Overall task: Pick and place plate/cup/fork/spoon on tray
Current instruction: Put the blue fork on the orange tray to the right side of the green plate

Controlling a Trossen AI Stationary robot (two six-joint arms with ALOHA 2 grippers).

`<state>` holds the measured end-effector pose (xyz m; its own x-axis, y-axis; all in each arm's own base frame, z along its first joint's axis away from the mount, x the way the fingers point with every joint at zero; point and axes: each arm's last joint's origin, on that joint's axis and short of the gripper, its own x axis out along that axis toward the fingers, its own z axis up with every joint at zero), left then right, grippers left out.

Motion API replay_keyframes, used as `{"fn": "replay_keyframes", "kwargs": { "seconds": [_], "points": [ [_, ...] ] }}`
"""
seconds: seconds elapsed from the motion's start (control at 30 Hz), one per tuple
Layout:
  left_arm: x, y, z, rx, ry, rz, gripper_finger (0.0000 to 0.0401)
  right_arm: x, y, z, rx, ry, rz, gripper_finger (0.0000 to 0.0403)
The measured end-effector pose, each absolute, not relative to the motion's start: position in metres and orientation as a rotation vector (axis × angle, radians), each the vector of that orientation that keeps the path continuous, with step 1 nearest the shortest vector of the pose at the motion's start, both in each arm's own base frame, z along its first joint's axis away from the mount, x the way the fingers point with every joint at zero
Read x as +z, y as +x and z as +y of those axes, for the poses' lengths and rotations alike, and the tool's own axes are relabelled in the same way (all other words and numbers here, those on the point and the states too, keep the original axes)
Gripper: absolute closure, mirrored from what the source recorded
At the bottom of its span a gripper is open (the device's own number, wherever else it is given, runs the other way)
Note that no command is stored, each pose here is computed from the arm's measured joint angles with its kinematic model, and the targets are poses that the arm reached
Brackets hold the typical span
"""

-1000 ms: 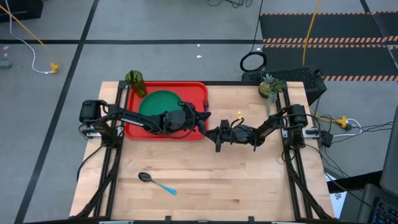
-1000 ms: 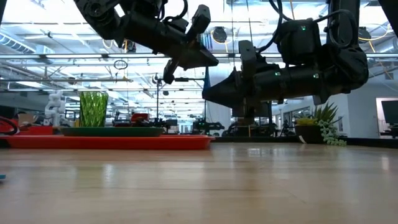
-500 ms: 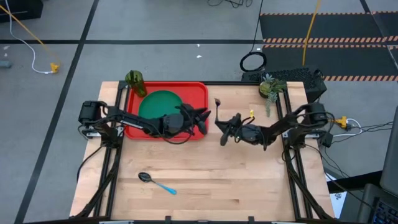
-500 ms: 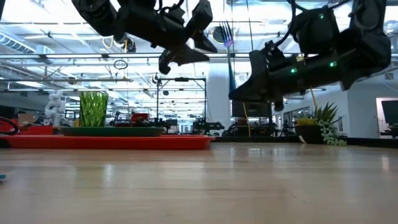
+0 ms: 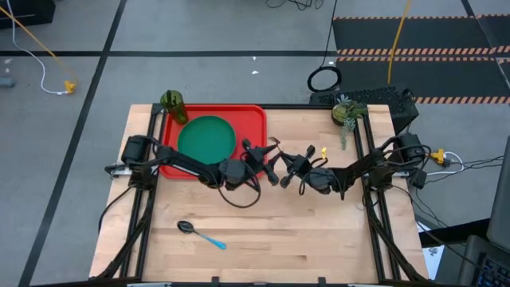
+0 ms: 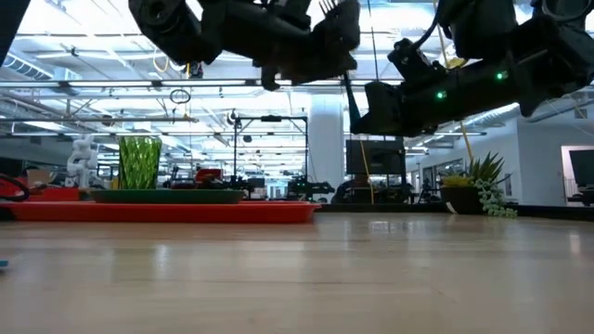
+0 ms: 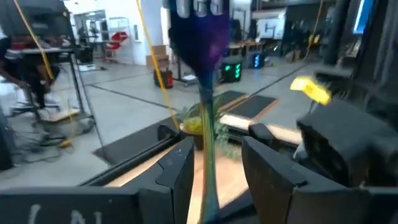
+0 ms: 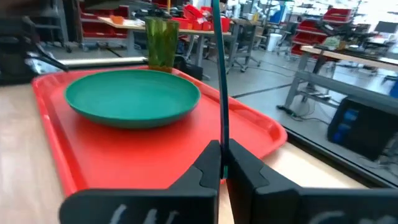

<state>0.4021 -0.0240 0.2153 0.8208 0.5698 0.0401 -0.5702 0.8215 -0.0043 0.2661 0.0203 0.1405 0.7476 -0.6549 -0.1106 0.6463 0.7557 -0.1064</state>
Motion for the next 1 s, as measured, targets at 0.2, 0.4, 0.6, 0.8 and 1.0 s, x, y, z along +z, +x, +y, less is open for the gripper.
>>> {"fn": "replay_keyframes", "kwargs": {
  "seconds": [0.2, 0.4, 0.6, 0.8, 1.0],
  "points": [
    [0.220, 0.403, -0.029, 0.736, 0.036, -0.038, 0.0263, 0.137, 0.261, 0.019, -0.755, -0.100, 0.167, 0.0403],
    [0.218, 0.404, -0.028, 0.724, 0.010, -0.042, 0.0263, 0.137, 0.261, 0.020, -0.747, -0.147, 0.180, 0.0403],
    [0.219, 0.405, -0.023, 0.705, -0.017, -0.063, 0.0263, 0.138, 0.261, 0.020, -0.767, -0.170, 0.187, 0.0403],
    [0.222, 0.405, -0.020, 0.686, -0.034, -0.100, 0.0294, 0.138, 0.261, 0.020, -0.768, -0.190, 0.195, 0.0403],
    [0.222, 0.405, -0.017, 0.689, -0.063, -0.110, 0.0330, 0.138, 0.261, 0.020, -0.773, -0.184, 0.192, 0.0403]
  ]
}}
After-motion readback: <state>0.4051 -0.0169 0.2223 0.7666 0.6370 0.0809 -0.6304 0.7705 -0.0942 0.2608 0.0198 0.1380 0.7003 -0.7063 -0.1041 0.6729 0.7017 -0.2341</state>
